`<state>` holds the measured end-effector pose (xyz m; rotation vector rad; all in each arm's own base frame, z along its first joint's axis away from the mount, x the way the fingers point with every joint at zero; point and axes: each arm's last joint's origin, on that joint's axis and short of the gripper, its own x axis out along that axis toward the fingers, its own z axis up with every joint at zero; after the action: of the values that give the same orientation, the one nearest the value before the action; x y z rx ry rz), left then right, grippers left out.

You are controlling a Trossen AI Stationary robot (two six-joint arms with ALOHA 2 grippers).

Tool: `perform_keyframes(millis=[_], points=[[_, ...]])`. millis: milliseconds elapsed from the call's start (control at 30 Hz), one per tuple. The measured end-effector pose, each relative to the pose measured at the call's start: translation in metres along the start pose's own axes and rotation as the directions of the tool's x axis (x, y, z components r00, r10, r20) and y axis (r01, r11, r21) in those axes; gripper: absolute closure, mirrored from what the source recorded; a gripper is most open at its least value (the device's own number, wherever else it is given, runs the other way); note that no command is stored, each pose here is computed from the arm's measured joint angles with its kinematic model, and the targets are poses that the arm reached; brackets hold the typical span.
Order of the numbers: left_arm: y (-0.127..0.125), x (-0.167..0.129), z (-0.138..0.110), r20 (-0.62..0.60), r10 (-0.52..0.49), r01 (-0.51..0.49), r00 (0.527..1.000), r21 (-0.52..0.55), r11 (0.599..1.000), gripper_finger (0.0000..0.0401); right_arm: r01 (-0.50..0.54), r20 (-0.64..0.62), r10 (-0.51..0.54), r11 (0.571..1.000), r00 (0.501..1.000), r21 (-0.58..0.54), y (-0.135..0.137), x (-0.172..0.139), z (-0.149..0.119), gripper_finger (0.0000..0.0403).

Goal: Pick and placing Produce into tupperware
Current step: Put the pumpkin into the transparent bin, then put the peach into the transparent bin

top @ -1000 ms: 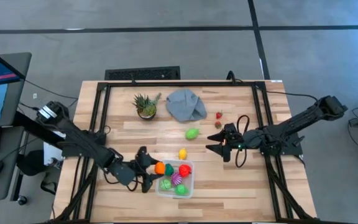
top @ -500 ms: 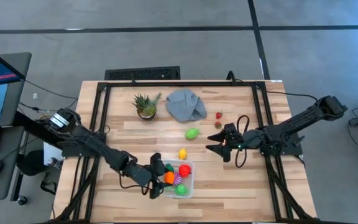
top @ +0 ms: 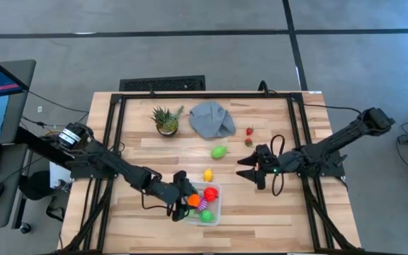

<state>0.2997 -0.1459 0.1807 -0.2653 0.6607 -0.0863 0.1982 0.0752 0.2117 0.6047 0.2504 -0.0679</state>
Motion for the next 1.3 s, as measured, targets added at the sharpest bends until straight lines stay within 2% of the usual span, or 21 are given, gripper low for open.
perform_keyframes(millis=[333, 533, 667, 900, 1067, 1300], points=[[-0.001, -0.001, 0.008, -0.002, -0.003, 0.003, 1.0, 0.021, 1.0, 0.0121, -0.011, -0.009, 0.012, 1.0, 1.0, 0.023, 0.002, -0.001, -0.002, 0.0081], [0.0, -0.005, 0.013, 0.01, -0.001, 0.001, 1.0, 0.012, 1.0, 0.0121, -0.024, -0.07, 0.025, 1.0, 0.997, 0.008, 0.006, -0.004, -0.011, 0.0081], [0.007, -0.016, 0.021, 0.004, 0.025, -0.025, 1.0, 0.004, 1.0, 0.0121, 0.06, -0.064, -0.06, 0.998, 0.996, -0.004, 0.008, -0.011, -0.022, 0.0081], [0.02, -0.05, 0.035, 0.034, 0.136, -0.138, 0.99, 0.052, 0.989, 0.0121, 0.163, 0.061, -0.16, 0.985, 0.985, -0.05, 0.019, -0.026, -0.034, 0.0081], [0.028, -0.072, 0.043, 0.049, 0.182, -0.185, 0.982, 0.064, 0.981, 0.0121, 0.265, 0.071, -0.262, 0.963, 0.962, -0.042, 0.012, -0.04, -0.042, 0.0081], [0.035, -0.095, 0.045, 0.062, 0.251, -0.255, 0.966, 0.065, 0.965, 0.0122, 0.357, 0.059, -0.356, 0.934, 0.933, -0.015, -0.003, -0.063, -0.044, 0.0081]])
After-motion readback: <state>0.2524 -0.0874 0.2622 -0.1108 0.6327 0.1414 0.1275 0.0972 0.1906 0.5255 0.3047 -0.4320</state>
